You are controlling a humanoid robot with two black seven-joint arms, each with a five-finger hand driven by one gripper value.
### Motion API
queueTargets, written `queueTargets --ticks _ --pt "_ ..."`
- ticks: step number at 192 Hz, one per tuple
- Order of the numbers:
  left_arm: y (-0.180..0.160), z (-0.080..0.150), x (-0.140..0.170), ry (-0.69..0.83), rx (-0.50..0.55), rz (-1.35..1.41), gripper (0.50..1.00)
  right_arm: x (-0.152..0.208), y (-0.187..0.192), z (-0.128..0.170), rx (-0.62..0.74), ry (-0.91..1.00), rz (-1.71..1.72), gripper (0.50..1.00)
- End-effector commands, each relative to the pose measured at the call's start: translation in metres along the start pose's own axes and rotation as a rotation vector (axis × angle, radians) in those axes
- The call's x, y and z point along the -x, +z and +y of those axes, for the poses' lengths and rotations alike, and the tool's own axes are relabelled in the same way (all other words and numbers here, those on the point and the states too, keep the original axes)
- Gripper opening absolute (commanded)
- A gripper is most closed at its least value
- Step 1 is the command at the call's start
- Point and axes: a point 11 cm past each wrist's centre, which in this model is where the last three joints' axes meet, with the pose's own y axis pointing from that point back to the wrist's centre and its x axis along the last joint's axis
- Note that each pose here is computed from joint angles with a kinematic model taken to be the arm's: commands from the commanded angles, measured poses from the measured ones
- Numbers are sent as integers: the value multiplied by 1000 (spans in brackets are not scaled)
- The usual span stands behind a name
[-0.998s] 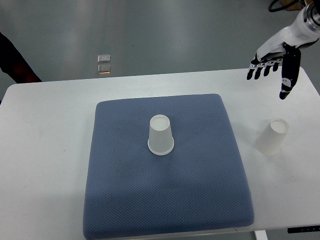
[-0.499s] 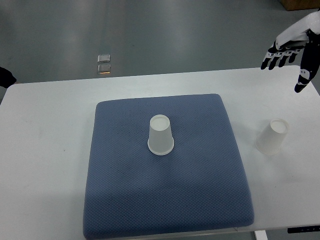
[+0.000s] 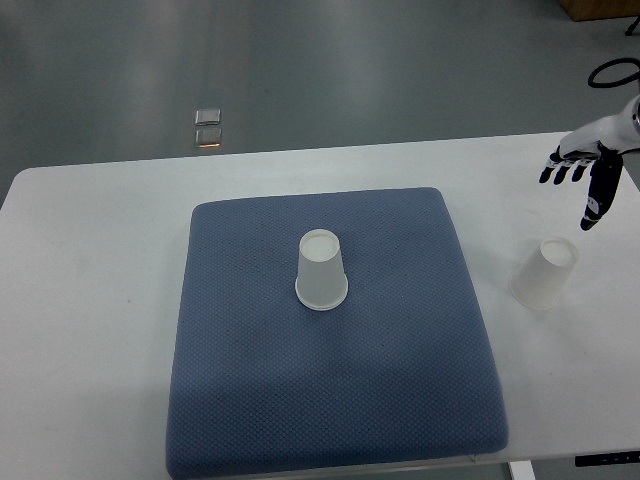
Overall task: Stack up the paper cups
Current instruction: 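Move the right hand over the white cup beside the pad and lower it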
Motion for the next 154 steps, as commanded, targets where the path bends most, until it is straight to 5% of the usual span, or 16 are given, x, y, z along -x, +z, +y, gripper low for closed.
queueTargets --ticks 1,154 --pt "-1 0 -1 3 -1 1 1000 9 4 -11 4 -5 -11 913" --pt "-5 0 -2 7 -9 5 1000 56 5 -72 29 11 5 905"
